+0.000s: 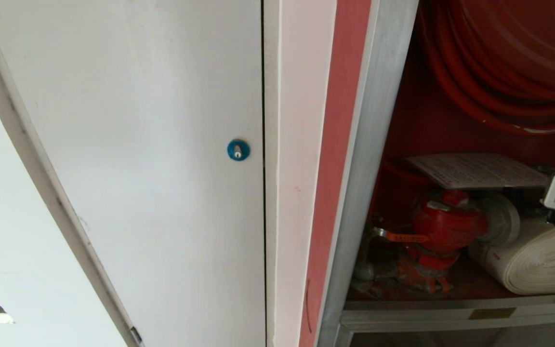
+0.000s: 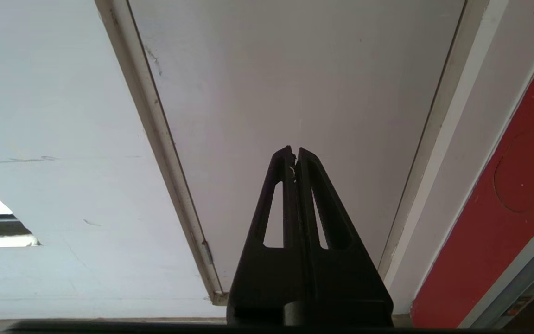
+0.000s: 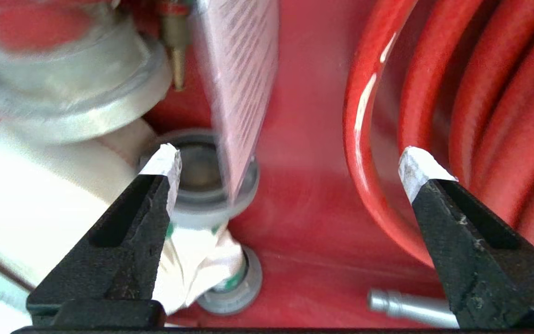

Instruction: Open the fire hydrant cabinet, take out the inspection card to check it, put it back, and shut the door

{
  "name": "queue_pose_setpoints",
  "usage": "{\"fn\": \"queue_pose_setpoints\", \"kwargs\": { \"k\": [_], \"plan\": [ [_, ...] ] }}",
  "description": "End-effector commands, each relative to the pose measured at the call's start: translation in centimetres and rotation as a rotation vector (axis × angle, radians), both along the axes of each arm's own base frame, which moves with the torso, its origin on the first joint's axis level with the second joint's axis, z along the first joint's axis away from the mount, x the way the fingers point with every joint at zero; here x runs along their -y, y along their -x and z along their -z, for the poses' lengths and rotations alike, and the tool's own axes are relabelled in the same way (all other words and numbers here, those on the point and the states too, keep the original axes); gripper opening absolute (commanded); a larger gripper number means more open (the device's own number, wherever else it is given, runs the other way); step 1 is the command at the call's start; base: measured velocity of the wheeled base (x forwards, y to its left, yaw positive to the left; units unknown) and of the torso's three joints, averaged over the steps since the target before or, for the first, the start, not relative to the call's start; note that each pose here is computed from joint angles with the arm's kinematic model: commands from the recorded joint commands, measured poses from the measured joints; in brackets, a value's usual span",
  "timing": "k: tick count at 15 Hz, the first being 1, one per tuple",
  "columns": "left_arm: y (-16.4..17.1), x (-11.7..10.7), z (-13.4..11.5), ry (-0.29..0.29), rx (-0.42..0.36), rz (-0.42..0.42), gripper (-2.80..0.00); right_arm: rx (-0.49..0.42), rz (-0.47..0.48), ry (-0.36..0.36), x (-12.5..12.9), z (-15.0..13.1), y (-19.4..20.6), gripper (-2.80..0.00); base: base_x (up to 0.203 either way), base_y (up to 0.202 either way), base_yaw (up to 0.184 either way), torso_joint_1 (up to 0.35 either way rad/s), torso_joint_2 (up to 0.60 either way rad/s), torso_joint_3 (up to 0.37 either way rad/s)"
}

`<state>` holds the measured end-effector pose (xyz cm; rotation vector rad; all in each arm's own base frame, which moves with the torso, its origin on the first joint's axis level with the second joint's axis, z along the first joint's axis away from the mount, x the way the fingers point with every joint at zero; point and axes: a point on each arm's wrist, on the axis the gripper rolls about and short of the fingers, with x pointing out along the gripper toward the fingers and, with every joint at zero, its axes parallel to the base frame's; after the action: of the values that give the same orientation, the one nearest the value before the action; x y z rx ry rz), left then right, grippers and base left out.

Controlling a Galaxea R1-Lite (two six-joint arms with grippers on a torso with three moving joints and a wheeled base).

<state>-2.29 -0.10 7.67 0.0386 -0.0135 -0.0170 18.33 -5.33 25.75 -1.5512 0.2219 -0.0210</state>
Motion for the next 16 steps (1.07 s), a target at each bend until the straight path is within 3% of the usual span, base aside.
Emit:
{"fn": "queue_pose_setpoints", "kwargs": {
  "k": [1, 13, 14, 16],
  "plan": [
    [0.0, 0.0, 0.2, 0.0, -0.006, 0.0, -2.8, 0.021, 0.012, 0.027, -0.1, -0.1, 1.4, 0.0, 0.0, 0.0, 0.0, 0.0, 0.0, 0.0],
    [0.0, 0.0, 0.2, 0.0, -0.006, 0.0, -2.8, 0.079, 0.019, 0.096, -0.7, 1.6, 7.9, 0.0, 0.0, 0.0, 0.0, 0.0, 0.0, 0.0],
    [0.0, 0.0, 0.2, 0.0, -0.006, 0.0, -2.8, 0.082, 0.02, 0.097, -0.9, 1.9, 8.4, -2.8, 0.0, 0.0, 0.0, 0.0, 0.0, 0.0],
    [0.0, 0.0, 0.2, 0.0, -0.006, 0.0, -2.8, 0.091, 0.045, 0.103, -1.0, 2.1, 9.2, -2.8, 0.0, 0.0, 0.0, 0.0, 0.0, 0.0]
  ]
}}
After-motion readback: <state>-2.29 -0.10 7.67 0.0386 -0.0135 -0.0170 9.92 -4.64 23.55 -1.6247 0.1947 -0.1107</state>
